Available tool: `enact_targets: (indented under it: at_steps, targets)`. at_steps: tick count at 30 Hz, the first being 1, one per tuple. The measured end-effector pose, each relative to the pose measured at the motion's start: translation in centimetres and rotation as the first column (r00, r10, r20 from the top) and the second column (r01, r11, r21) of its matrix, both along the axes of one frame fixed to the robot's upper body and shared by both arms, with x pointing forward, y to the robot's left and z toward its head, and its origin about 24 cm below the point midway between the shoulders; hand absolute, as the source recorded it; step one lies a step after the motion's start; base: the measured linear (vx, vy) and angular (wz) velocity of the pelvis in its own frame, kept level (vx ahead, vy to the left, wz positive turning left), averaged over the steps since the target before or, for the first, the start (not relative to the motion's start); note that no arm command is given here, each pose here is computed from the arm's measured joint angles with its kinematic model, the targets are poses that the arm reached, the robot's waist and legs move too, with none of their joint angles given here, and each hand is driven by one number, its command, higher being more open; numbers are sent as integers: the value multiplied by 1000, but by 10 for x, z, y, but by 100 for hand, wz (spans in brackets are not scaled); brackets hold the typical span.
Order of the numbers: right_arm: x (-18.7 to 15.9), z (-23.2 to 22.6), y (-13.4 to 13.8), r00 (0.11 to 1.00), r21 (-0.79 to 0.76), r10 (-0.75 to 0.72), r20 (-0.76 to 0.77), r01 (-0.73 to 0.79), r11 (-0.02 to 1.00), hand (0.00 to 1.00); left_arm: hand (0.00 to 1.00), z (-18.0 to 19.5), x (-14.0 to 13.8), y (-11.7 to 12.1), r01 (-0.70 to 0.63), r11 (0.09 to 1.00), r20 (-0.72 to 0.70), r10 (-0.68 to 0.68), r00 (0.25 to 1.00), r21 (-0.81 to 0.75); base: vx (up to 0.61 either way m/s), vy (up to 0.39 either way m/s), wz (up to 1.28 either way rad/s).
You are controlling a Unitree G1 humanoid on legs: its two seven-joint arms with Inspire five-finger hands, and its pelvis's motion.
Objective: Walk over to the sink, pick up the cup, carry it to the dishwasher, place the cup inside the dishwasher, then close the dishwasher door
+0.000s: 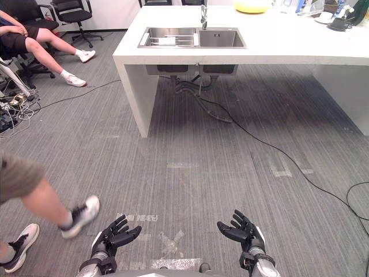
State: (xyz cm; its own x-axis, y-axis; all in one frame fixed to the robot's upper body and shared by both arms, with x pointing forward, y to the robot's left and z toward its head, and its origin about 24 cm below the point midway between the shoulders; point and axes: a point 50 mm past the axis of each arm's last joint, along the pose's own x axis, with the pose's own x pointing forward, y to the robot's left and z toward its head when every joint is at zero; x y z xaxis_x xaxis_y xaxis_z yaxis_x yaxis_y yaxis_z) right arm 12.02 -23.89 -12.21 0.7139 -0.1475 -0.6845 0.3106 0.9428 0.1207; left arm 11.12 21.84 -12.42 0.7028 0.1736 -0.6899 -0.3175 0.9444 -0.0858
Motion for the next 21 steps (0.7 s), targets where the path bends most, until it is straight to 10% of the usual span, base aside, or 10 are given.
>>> enact_targets:
  at_steps: [21]
  targets:
    - [14,10,-13,999,-66,23,37,-21,998,90,90,14,12,12,0,999,72,-4,997,53,1,-4,-3]
